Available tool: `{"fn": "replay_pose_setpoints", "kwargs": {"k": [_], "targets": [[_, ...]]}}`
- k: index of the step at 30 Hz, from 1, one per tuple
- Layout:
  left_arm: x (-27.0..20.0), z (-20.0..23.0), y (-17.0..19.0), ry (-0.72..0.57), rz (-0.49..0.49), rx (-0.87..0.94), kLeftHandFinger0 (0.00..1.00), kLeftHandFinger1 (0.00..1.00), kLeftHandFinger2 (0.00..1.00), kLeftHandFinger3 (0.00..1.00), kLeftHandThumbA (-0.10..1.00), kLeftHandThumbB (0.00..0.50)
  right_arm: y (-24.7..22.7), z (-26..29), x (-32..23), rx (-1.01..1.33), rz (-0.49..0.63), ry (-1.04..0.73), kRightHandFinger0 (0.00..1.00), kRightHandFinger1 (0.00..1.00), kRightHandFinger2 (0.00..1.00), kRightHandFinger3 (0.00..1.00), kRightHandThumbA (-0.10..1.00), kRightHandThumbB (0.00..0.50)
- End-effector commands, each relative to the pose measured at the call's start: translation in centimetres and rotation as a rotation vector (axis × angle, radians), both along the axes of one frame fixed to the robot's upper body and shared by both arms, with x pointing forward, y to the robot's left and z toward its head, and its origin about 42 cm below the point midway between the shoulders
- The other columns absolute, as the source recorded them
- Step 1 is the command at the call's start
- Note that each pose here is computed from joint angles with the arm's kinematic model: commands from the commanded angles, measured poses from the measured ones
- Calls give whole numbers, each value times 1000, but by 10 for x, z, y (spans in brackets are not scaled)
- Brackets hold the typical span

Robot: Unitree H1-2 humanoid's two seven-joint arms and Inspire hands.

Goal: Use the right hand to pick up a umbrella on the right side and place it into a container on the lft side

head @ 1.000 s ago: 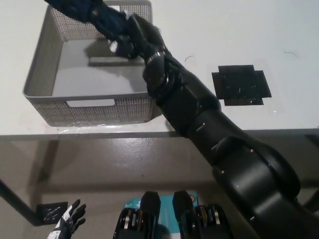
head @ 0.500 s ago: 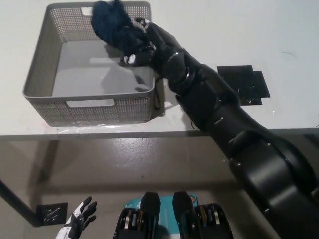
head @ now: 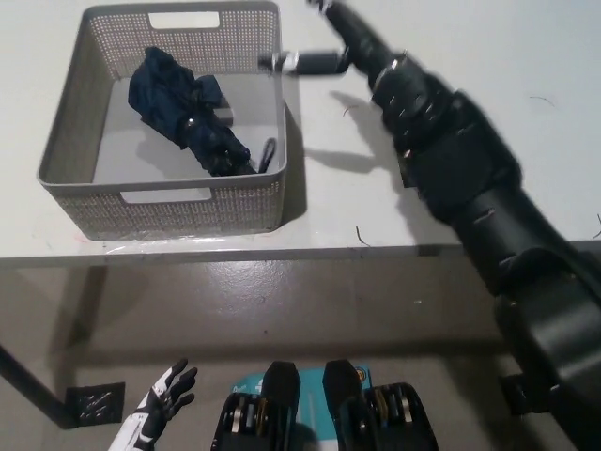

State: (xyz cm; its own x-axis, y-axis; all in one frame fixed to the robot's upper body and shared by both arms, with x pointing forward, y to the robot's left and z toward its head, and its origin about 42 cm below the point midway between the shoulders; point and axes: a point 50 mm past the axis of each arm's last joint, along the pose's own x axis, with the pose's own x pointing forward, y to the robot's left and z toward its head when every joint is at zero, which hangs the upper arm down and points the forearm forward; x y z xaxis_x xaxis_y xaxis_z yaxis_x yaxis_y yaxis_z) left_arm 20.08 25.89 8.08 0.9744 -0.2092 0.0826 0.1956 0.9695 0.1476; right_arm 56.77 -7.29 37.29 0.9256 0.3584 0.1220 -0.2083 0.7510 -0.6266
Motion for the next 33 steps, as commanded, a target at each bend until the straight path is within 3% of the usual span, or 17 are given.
{"fn": "replay_pose_setpoints", "kwargs": {"k": [1, 4, 6, 7, 8, 13, 15, 16, 19, 22, 23, 27, 31, 33], "targets": [[1, 8, 0, -16, -17, 27, 1000, 1000, 1000, 1000, 1000, 64, -10, 108, -22, 205, 138, -208, 1000, 1000, 1000, 1000, 1000, 453], [1, 7, 3, -14, -11, 29, 1000, 1000, 1000, 1000, 1000, 66, -32, 133, -52, 311, 163, -295, 1000, 1000, 1000, 1000, 1000, 483], [0, 8, 5, -17, -8, 27, 1000, 1000, 1000, 1000, 1000, 51, -46, 137, -74, 346, 202, -375, 1000, 1000, 1000, 1000, 1000, 459], [0, 10, 7, -17, -3, 35, 1000, 1000, 1000, 1000, 1000, 49, -62, 133, -100, 415, 240, -410, 1000, 1000, 1000, 1000, 1000, 407], [-1, 9, 8, -18, -1, 37, 1000, 1000, 1000, 1000, 1000, 48, -68, 131, -110, 428, 249, -425, 1000, 1000, 1000, 1000, 1000, 402], [-4, 8, 14, -10, 4, 24, 1000, 1000, 1000, 1000, 1000, 38, -110, 74, -190, 575, 272, -499, 1000, 1000, 1000, 1000, 1000, 370], [-4, 8, 14, -15, 5, 24, 1000, 1000, 1000, 1000, 1000, 22, -122, 45, -216, 633, 276, -508, 1000, 1000, 1000, 1000, 1000, 382], [-4, 5, 14, -8, 5, 17, 1000, 1000, 1000, 1000, 1000, 19, -129, 21, -234, 656, 263, -498, 1000, 1000, 1000, 1000, 1000, 412], [-5, 3, 16, -2, 3, 21, 1000, 1000, 1000, 1000, 1000, 20, -137, -22, -262, 684, 238, -467, 1000, 1000, 1000, 1000, 1000, 432], [-5, 0, 15, 7, 7, 23, 1000, 1000, 1000, 1000, 1000, 27, -142, -66, -289, 713, 197, -411, 1000, 1000, 1000, 1000, 1000, 402], [-5, 0, 15, 9, 8, 21, 1000, 1000, 1000, 1000, 1000, 28, -142, -78, -295, 725, 187, -391, 1000, 1000, 1000, 1000, 1000, 422], [-4, -2, 15, 12, 9, 23, 1000, 1000, 1000, 1000, 1000, 25, -139, -133, -317, 725, 147, -270, 1000, 1000, 1000, 1000, 1000, 416], [-6, -2, 15, 15, 10, 27, 1000, 1000, 1000, 1000, 1000, 35, -132, -186, -331, 761, 124, -119, 1000, 1000, 1000, 1000, 1000, 330], [-6, -2, 15, 15, 8, 27, 1000, 1000, 1000, 1000, 1000, 35, -132, -200, -331, 755, 111, -87, 1000, 1000, 1000, 1000, 1000, 333]]}}
